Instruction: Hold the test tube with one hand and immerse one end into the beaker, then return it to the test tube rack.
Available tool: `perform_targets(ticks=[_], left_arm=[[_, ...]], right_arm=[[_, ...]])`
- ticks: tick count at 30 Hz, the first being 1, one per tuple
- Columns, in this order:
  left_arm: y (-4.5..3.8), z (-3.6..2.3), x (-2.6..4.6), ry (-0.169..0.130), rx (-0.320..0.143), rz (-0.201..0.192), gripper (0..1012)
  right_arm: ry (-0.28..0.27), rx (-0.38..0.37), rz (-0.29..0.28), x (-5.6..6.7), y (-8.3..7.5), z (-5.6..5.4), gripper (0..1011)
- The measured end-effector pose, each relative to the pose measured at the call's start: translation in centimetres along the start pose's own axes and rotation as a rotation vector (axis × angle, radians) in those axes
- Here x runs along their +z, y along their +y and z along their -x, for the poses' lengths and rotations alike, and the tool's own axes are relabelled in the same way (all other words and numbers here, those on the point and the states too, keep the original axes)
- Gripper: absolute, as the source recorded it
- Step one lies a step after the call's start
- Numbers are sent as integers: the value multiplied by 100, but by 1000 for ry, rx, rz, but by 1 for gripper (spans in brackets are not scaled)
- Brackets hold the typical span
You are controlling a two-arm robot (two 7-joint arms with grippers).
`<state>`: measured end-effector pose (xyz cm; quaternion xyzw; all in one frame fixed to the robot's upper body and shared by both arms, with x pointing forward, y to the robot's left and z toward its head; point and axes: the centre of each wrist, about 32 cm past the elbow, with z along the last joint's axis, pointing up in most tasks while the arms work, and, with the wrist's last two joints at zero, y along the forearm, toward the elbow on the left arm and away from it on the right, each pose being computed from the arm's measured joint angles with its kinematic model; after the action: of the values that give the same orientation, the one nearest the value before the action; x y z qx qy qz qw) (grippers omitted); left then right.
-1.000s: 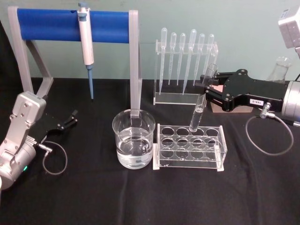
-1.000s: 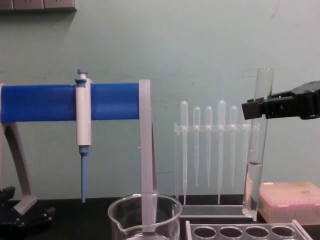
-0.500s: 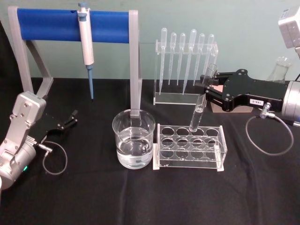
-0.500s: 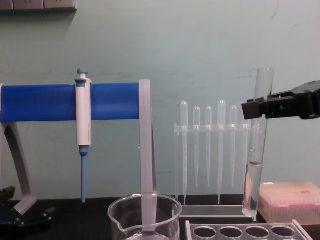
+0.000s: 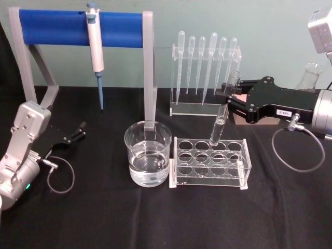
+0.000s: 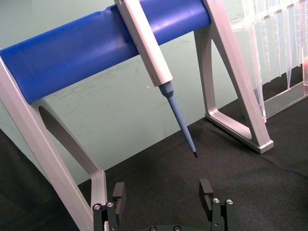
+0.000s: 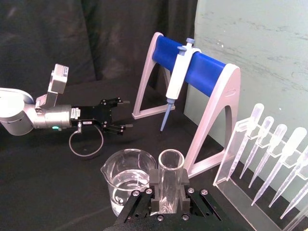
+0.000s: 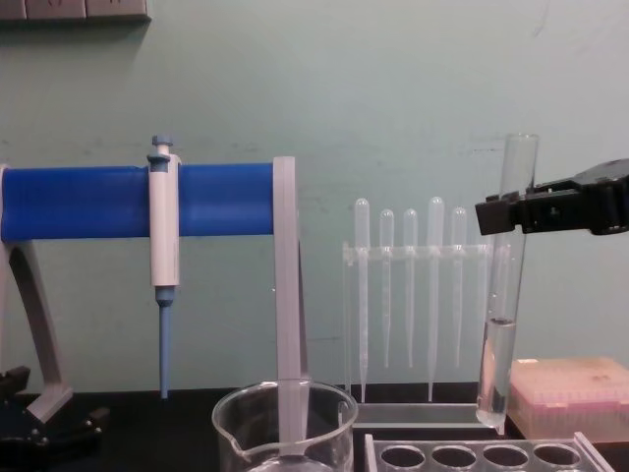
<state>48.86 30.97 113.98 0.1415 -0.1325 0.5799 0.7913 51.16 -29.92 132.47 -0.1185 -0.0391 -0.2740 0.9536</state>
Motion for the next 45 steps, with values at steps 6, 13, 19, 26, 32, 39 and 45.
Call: perform_targets(ticks=[6,13,19,26,32,39,45], left_arm=[[0,0,0,0,0,0,1000],[0,0,0,0,0,0,1000],[0,0,0,0,0,0,1000],[0,0,0,0,0,0,1000],[0,0,0,0,0,0,1000],[0,0,0,0,0,0,1000],[0,0,0,0,0,0,1000]], right_arm=[[0,0,0,0,0,0,224],[0,0,0,0,0,0,225],[0,0,0,0,0,0,225],[0,0,0,0,0,0,224],[0,0,0,0,0,0,225],[0,0,0,0,0,0,225],[0,0,0,0,0,0,224]])
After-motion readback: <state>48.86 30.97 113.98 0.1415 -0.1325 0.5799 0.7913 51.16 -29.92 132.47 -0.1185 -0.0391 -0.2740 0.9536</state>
